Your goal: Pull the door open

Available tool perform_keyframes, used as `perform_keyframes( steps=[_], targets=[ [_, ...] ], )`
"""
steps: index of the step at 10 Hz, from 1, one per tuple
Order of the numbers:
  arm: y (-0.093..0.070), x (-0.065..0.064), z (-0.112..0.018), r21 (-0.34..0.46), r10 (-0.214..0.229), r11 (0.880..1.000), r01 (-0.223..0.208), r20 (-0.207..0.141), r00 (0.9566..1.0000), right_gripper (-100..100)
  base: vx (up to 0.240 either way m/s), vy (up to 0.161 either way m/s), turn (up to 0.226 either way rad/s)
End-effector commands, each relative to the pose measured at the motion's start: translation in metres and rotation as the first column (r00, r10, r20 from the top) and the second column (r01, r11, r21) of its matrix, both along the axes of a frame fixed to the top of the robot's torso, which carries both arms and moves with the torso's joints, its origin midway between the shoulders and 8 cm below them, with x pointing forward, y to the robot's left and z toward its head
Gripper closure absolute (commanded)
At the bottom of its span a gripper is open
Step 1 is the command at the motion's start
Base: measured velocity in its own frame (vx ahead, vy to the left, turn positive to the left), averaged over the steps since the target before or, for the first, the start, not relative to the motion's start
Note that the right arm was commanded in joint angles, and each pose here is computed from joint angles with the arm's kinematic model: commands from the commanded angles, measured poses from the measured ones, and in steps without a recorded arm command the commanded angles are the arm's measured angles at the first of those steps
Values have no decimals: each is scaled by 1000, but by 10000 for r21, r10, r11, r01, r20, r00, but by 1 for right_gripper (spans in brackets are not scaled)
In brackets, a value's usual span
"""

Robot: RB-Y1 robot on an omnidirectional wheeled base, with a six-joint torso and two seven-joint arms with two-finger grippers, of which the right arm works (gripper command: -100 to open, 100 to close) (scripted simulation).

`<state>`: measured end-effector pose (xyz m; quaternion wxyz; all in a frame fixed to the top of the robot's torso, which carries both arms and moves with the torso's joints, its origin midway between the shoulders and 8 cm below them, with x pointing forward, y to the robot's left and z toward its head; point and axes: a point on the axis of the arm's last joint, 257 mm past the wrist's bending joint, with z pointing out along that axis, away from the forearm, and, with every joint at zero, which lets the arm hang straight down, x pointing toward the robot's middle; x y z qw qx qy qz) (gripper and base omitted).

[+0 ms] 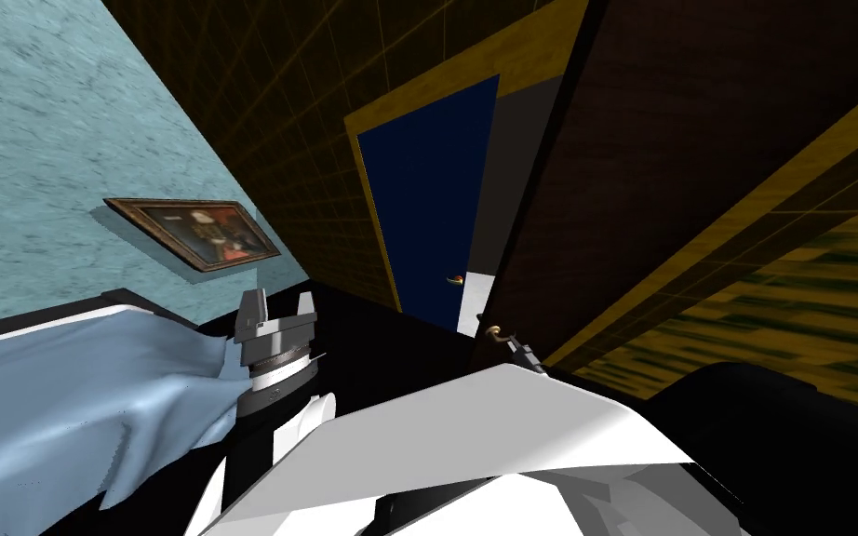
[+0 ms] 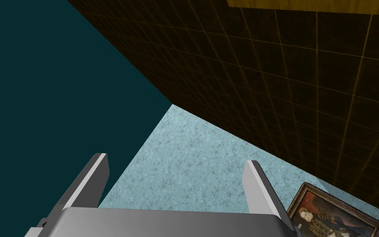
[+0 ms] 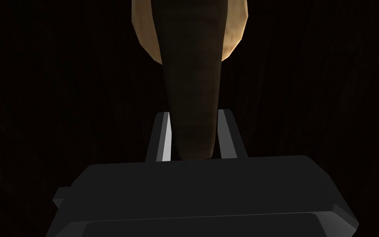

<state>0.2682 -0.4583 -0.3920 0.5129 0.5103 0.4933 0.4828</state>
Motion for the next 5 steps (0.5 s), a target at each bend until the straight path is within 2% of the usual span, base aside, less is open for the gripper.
perform_keyframes(
  steps=[1,3,4,5],
  targets=[
    [10,-4,1,107,289,9995,-290,74,9996,100,-226,-62,231],
    [12,-8,1,127,399,9991,-400,85,9992,100,-221,-64,146],
    [4,-5,3,36,247,9997,-247,83,9997,100,-96,-28,21],
    [6,-8,2,57,324,9995,-324,47,9995,100,-174,-27,212]
  ],
)
